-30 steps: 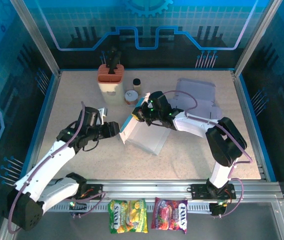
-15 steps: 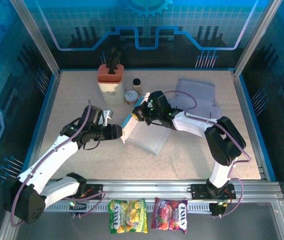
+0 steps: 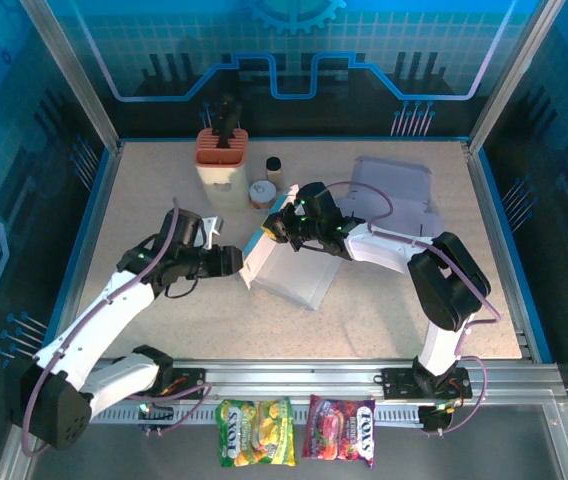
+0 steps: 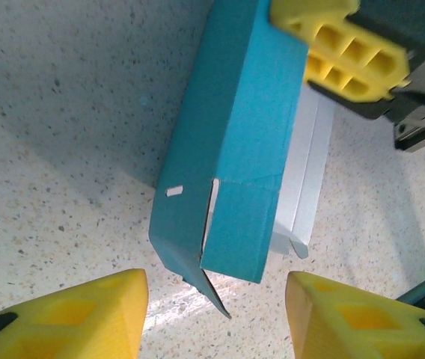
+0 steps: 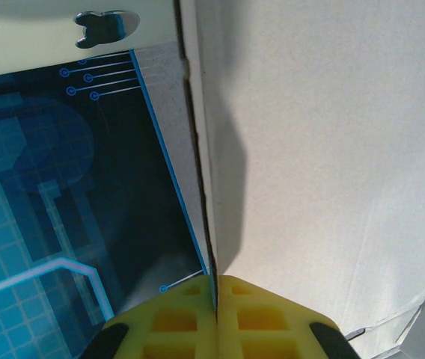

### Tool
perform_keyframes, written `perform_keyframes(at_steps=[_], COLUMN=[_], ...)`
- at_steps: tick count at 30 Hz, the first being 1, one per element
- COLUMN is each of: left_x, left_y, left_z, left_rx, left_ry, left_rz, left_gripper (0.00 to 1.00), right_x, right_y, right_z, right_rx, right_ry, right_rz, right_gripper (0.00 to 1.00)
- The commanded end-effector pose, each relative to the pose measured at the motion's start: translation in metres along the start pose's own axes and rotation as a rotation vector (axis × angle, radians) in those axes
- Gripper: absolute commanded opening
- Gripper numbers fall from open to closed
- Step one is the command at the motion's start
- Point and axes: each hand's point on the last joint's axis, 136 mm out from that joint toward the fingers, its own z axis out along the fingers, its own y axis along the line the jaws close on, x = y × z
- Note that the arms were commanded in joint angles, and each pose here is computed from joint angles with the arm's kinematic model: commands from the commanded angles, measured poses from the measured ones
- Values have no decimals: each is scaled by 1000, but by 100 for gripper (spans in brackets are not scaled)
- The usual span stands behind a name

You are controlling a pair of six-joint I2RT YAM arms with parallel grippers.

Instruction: Fold the paper box

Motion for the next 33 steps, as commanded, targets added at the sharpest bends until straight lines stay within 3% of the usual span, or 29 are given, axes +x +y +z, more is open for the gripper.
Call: perform_keyframes(at_steps=[1, 15, 33], left_x=[-12, -5, 19], left_y=[0, 2, 10], left_z=[-10, 24, 45], left_rx=[8, 67, 0], left_ry=[-28, 58, 121], left_rz=[-22, -45, 17], left_gripper=[54, 47, 43], right_x=[-7, -7, -8], right_y=[0, -1, 1], right_z=[4, 5, 8], right_rx=[0, -3, -28], right_ry=[-2, -2, -15], right_rz=[23, 26, 77], right_gripper=[0, 0, 0])
